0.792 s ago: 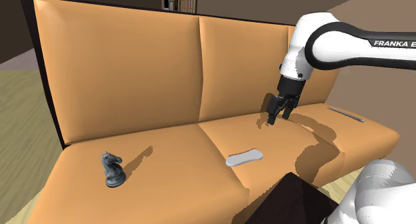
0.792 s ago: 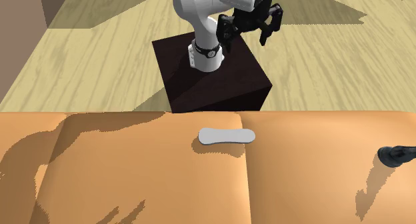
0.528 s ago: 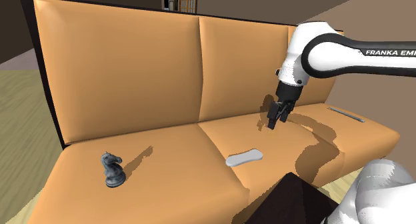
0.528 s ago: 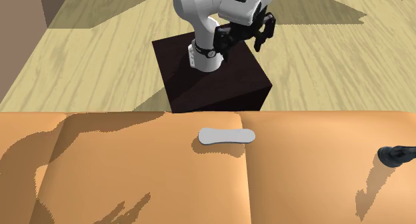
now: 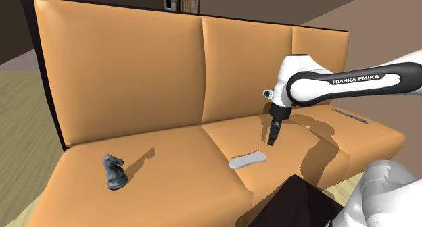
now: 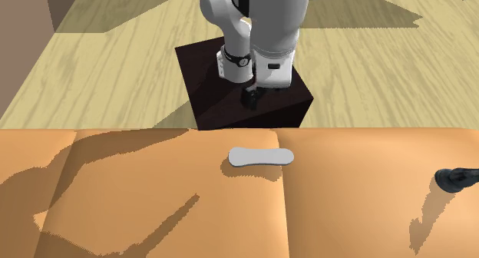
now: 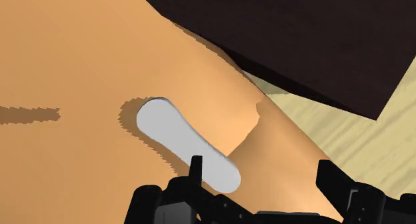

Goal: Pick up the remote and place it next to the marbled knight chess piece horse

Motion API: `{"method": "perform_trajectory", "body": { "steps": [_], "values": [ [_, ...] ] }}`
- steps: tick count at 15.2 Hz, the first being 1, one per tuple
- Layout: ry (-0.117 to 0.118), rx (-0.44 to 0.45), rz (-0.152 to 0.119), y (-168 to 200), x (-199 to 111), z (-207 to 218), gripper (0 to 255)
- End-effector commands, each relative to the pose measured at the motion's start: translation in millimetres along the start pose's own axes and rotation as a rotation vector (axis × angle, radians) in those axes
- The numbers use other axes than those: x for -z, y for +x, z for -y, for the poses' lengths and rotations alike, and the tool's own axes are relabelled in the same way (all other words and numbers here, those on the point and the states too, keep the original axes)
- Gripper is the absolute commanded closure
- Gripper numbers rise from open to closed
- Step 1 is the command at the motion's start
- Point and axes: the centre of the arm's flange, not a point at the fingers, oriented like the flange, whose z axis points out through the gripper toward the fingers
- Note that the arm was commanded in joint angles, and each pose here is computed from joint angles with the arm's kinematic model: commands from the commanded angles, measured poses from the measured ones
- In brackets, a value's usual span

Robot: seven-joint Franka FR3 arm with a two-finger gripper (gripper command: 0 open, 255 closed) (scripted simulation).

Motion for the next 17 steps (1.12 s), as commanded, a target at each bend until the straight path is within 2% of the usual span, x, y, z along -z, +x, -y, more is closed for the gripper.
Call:
{"method": "perform_trajectory", "body": {
  "steps": [1,13,14,17],
  "values": [
    [-0.008,0.117,0.001,7.2,-23.9,-12.1,0],
    [-0.046,0.767,0.016,67.1,-160.7,-57.2,0],
    [-0.047,0.795,0.016,70.2,-166.6,-58.3,0],
    [-0.047,0.795,0.016,70.2,-182.4,-59.1,0]
  ]
}}
